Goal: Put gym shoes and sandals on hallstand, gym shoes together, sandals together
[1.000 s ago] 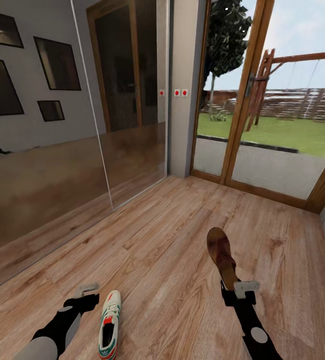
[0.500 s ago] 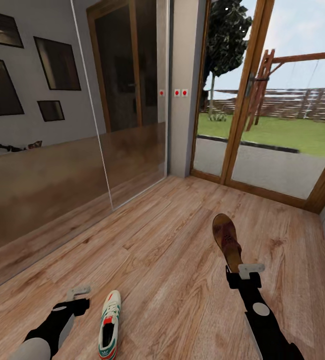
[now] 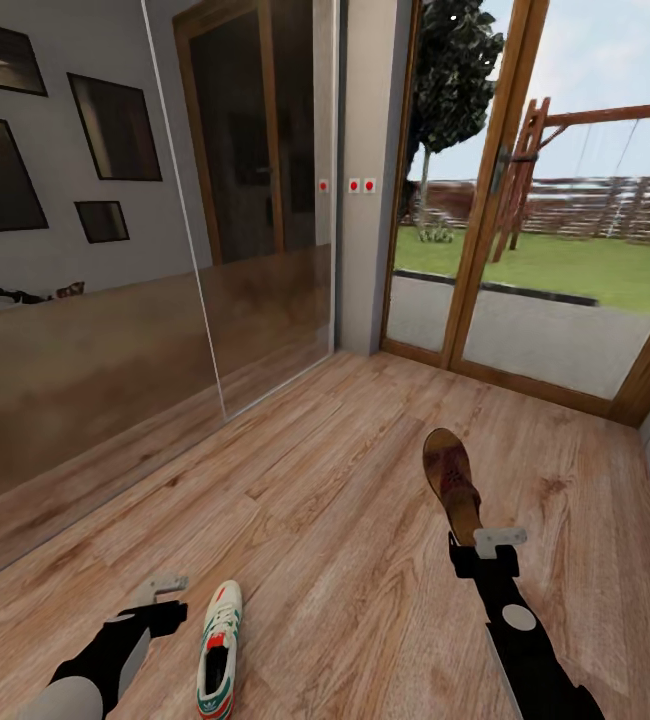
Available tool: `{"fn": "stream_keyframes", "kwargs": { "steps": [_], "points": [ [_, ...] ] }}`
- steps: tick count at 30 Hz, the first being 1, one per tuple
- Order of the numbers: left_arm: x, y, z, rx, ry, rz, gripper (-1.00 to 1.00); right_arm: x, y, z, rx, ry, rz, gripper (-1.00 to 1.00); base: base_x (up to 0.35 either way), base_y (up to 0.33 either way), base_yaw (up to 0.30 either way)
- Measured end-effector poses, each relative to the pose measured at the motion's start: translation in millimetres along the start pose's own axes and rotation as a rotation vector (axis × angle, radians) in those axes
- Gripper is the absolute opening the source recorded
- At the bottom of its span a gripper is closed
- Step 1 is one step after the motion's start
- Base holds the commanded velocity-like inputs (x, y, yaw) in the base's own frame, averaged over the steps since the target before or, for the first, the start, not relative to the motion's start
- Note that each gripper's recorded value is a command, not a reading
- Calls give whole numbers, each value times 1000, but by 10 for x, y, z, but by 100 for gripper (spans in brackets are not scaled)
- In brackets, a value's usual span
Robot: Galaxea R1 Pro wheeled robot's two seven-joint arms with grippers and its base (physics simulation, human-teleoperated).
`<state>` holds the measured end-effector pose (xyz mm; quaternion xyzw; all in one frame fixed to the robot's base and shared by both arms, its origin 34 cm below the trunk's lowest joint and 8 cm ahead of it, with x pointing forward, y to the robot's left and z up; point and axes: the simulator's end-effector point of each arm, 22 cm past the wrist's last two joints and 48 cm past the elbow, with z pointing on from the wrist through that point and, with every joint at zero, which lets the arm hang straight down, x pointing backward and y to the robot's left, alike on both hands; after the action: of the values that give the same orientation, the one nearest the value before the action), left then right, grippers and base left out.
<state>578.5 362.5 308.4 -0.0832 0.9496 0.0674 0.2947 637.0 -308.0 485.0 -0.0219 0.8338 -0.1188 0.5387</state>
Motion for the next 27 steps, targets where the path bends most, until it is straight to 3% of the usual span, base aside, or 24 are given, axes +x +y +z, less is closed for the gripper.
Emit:
{"fn": "stream_keyframes", "kwargs": {
  "steps": [5, 6, 9, 14, 16, 17, 27],
  "points": [
    [0, -267, -13, 112, -7, -6, 100, 3, 71, -10, -6, 4, 16, -100, 0, 0, 0],
    [-55, -337, -20, 134, -36, -4, 100, 6, 86, -11, -7, 5, 18, -100, 0, 0, 0],
    [-87, -394, -22, 144, -58, 2, 100, 18, 98, -9, -9, 8, 19, -100, 0, 0, 0],
    [32, -572, 45, 111, -63, 3, 100, 146, 124, 15, -10, 15, 19, -100, 0, 0, 0],
    [94, -605, 78, 82, -60, 15, 100, 208, 136, 26, -10, 19, 18, -100, 0, 0, 0],
    [121, -616, 92, 53, -62, 42, 100, 239, 142, 31, -10, 20, 18, -100, 0, 0, 0],
    [389, -627, 280, 37, -48, 63, 100, 548, 203, 85, -13, 35, 15, -100, 0, 0, 0]
  ]
}}
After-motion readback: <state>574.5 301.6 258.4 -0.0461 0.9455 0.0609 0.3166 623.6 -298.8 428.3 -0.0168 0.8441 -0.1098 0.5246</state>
